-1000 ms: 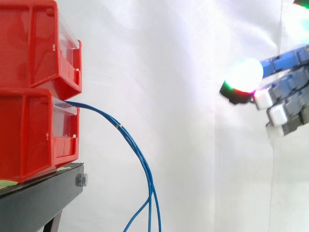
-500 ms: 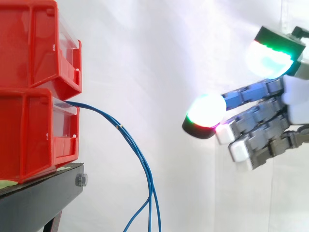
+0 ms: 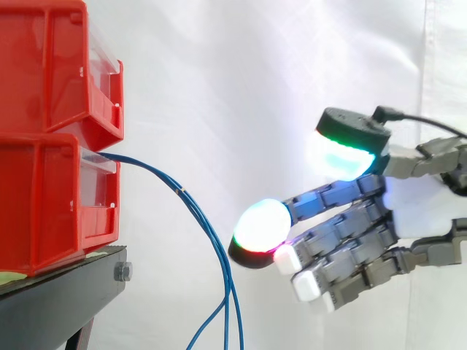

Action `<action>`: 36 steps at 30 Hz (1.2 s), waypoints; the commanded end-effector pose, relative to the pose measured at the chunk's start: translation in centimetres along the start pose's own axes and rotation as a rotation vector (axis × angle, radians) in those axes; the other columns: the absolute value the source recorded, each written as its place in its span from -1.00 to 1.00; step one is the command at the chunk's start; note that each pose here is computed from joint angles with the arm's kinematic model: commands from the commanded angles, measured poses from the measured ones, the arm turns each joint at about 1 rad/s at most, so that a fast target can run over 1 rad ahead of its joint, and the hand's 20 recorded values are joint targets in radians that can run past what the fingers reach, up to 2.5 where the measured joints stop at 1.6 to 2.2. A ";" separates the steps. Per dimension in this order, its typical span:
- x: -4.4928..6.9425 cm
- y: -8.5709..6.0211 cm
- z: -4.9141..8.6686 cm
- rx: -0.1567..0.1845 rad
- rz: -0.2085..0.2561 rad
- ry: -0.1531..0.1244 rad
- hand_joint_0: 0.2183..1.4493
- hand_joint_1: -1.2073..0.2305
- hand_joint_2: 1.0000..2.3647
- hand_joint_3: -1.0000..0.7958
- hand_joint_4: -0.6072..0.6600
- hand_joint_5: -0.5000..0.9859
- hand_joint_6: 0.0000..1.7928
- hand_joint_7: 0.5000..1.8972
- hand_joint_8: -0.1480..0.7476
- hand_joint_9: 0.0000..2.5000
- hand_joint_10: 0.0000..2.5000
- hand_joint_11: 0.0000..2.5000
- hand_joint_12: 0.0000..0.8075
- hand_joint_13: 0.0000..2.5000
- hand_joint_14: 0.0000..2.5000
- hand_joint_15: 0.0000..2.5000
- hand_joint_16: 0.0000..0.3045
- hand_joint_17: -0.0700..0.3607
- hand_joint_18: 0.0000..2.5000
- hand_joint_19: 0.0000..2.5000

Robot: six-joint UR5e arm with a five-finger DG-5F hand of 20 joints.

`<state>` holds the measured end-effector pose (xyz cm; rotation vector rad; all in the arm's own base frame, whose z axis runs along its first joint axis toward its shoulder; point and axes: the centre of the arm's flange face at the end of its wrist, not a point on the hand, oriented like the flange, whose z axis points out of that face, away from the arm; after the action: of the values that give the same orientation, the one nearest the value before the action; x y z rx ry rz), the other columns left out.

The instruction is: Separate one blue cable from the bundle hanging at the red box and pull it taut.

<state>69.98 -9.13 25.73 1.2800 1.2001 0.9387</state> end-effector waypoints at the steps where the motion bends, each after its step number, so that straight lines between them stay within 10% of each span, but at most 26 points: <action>1: 0.1 -0.7 1.6 0.000 0.001 -0.016 -0.51 -0.28 -1.00 -0.44 0.27 -0.58 -0.44 -0.53 -0.06 -0.43 -0.99 -0.72 -0.27 -0.46 -0.99 -0.81 -0.80 -0.35 -0.52 -0.82; 10: 0.9 -1.9 4.4 -0.016 -0.002 -0.004 -0.50 -0.28 -1.00 -0.44 0.27 -0.58 -0.44 -0.54 -0.07 -0.43 -0.99 -0.71 -0.28 -0.46 -0.99 -0.80 -0.80 -0.36 -0.53 -0.81; 13: 1.2 -4.4 5.2 -0.008 0.003 0.009 -0.50 -0.28 -1.00 -0.44 0.27 -0.58 -0.44 -0.54 -0.07 -0.42 -0.99 -0.71 -0.28 -0.45 -0.99 -0.80 -0.80 -0.36 -0.53 -0.82; 18: 3.4 -5.0 7.0 -0.150 0.104 0.104 -0.50 -0.28 -1.00 -0.44 0.28 -0.58 -0.44 -0.54 -0.07 -0.42 -0.99 -0.70 -0.28 -0.45 -0.99 -0.80 -0.80 -0.36 -0.52 -0.81; 36: 3.6 -4.8 6.9 -0.149 0.180 0.177 -0.44 -0.29 -1.00 -0.42 0.29 -0.56 -0.44 -0.50 -0.07 -0.39 -0.99 -0.70 -0.30 -0.42 -0.99 -0.78 -0.82 -0.39 -0.52 -0.80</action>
<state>76.83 -7.43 19.78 1.2195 1.1404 1.2576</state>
